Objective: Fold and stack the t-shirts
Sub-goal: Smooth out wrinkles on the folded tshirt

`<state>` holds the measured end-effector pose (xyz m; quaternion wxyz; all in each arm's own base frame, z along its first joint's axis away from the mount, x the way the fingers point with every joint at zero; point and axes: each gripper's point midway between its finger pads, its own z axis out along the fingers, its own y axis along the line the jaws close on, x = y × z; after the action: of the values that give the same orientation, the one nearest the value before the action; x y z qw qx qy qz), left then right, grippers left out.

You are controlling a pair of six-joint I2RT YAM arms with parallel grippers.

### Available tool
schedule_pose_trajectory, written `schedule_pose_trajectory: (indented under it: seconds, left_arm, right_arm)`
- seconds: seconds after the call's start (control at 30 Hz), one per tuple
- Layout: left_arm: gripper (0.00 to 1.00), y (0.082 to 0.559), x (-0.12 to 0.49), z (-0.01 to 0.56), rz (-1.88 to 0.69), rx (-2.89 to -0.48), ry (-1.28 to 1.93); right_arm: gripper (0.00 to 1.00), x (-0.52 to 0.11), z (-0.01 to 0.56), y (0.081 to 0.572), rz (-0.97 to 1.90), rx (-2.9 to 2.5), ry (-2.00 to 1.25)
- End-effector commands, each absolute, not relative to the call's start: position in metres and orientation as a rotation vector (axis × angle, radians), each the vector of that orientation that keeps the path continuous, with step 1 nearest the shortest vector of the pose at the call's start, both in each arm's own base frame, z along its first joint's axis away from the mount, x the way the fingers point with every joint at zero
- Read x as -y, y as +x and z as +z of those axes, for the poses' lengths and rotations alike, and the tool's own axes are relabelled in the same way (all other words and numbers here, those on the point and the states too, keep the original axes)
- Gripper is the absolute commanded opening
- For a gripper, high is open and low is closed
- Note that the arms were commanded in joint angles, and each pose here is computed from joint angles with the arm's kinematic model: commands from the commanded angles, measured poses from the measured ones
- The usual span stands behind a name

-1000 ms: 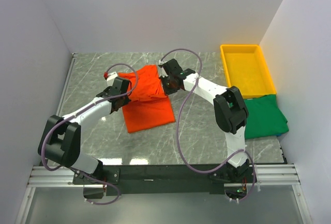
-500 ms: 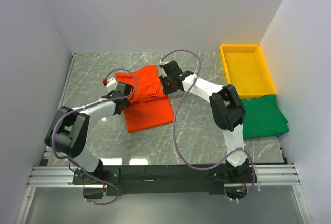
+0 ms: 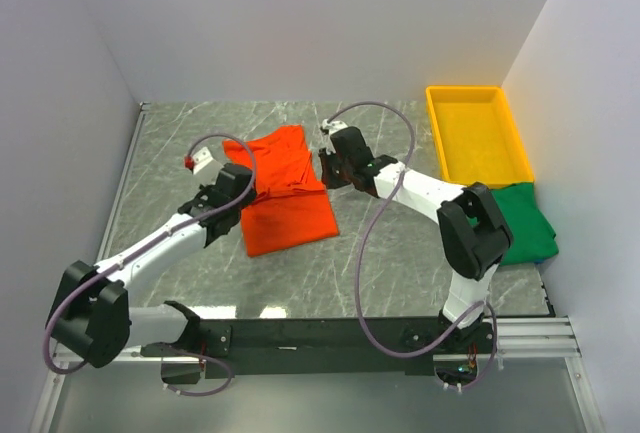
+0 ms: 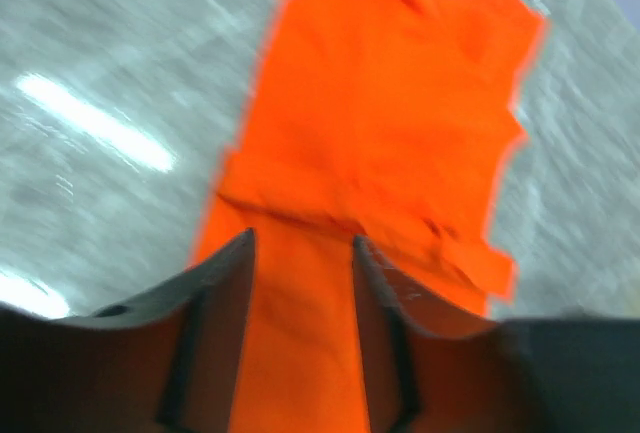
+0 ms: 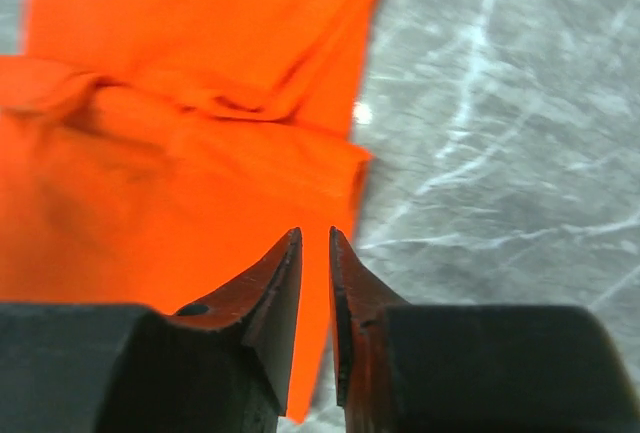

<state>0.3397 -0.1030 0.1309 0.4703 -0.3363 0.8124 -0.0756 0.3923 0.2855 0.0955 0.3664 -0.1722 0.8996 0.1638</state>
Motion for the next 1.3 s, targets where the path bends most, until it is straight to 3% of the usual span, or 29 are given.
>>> schedule_pose_trajectory:
  seconds: [0.0,0.33,0.7,1.07,1.27]
  left_arm:
    - [0.44,0.323,0.127,0.122,-0.256,-2.036,-0.801]
    - [0.36,0.291,0.186,0.046,-0.297,-2.294,-0.659]
    - [0.35,0.264,0.188,0.013,-0.269,-2.452,-0.592]
    - [0.35,0.249,0.185,0.020,-0.328,-2.463,-0.586]
    - [0.38,0.248,0.181,0.046,-0.382,-2.406,-0.618]
  right_arm:
    - [0.23,-0.310,0.117,0.386,0.540,-2.198,-0.446]
    - [0.22,-0.344,0.067,0.369,0.605,-2.289,-0.495]
    - [0.22,-0.351,0.046,0.414,0.488,-2.307,-0.471]
    - [0.22,-0.364,0.093,0.499,0.455,-2.207,-0.430]
    - [0.23,-0.358,0.132,0.465,0.572,-2.162,-0.455]
